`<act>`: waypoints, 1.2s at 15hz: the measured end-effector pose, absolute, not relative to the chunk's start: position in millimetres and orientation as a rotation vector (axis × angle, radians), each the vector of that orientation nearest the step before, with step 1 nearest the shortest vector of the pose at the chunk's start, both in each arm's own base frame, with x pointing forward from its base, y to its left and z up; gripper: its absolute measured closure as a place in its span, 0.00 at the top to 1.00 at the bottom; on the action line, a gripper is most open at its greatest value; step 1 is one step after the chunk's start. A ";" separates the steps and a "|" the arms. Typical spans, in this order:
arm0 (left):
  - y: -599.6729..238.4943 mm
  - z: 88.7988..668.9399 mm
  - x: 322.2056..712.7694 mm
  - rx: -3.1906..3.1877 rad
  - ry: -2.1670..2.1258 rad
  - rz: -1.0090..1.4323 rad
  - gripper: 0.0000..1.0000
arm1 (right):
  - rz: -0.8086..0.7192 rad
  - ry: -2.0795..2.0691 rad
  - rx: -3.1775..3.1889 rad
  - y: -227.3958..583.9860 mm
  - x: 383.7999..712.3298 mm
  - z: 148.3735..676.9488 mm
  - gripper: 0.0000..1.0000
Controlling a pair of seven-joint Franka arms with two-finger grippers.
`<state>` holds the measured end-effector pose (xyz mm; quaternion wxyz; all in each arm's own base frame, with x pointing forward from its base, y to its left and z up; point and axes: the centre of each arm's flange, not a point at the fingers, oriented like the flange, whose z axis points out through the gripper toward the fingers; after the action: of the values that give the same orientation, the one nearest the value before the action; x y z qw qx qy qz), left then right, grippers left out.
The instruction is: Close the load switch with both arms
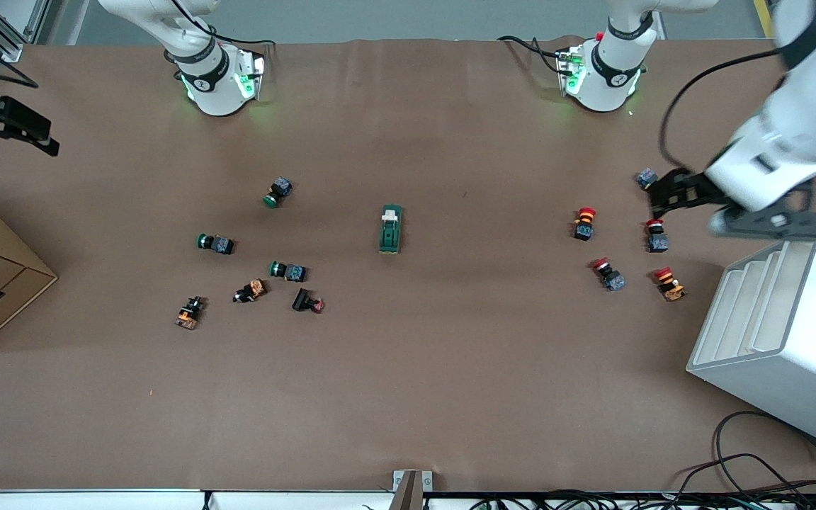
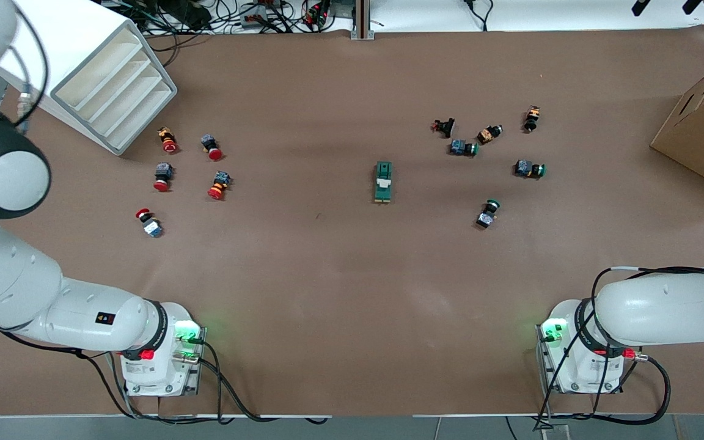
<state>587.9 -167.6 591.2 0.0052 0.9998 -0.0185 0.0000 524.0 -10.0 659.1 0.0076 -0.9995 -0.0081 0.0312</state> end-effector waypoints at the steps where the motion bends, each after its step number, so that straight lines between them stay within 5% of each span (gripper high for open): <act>1: -192.5 580.4 587.3 3.129 0.001 -0.005 1.00 | 0.095 -0.024 -3.125 -10.2 530.4 652.9 1.00; 10: -413.4 458.4 514.8 3.102 0.338 0.144 1.00 | 0.225 0.325 -3.133 55.6 560.7 593.6 1.00; 18: -519.9 351.6 376.1 3.086 0.440 0.437 1.00 | 0.225 0.952 -3.017 202.1 573.1 528.5 1.00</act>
<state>376.1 -519.9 351.6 -0.0029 0.9804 0.1398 0.1389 573.1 202.1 528.5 -0.0151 -0.9511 0.3002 0.0709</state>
